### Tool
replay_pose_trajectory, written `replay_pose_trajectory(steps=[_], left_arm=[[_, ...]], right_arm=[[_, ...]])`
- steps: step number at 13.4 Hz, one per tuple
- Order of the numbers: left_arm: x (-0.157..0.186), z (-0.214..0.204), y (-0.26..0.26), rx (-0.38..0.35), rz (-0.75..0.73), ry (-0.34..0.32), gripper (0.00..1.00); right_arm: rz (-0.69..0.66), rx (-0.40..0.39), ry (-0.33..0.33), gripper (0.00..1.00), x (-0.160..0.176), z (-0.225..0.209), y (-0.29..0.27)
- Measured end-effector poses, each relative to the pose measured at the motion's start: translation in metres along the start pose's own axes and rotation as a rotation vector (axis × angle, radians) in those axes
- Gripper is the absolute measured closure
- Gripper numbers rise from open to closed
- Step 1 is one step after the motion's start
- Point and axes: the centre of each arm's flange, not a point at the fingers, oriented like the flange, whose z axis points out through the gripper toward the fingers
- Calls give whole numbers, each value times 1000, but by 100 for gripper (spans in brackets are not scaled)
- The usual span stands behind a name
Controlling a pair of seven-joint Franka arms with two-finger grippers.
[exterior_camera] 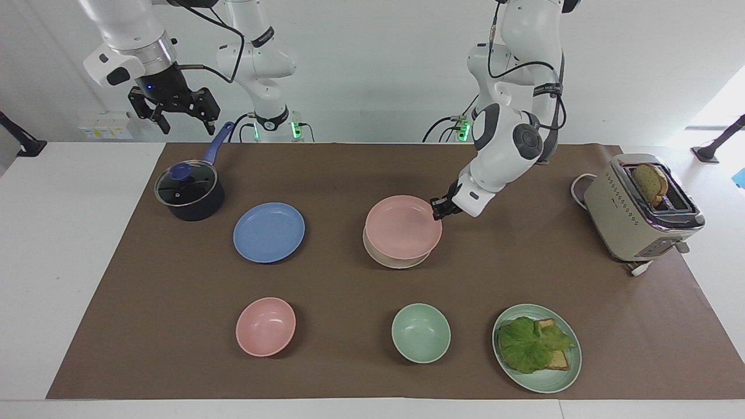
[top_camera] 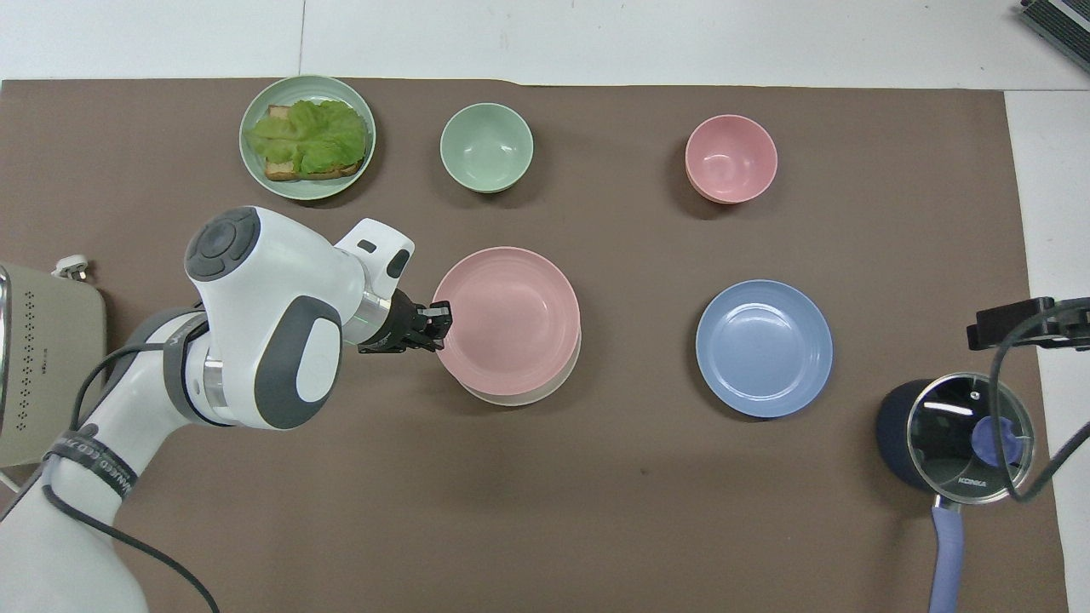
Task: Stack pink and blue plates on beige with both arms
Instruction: 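Grasp the pink plate rim and carry it onto the beige plate, then open the left gripper to release the pink plate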
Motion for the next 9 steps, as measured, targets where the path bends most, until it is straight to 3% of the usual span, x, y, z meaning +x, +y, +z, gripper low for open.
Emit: replay_pose_trajectory(steps=[7,9], left_arm=[[-7,24,2,16,7,-5,95],[-5,23,0,16,4,-3,78]], right_arm=[[10,1,-2,0,0,1,5],[10,1,-2,0,0,1,5]])
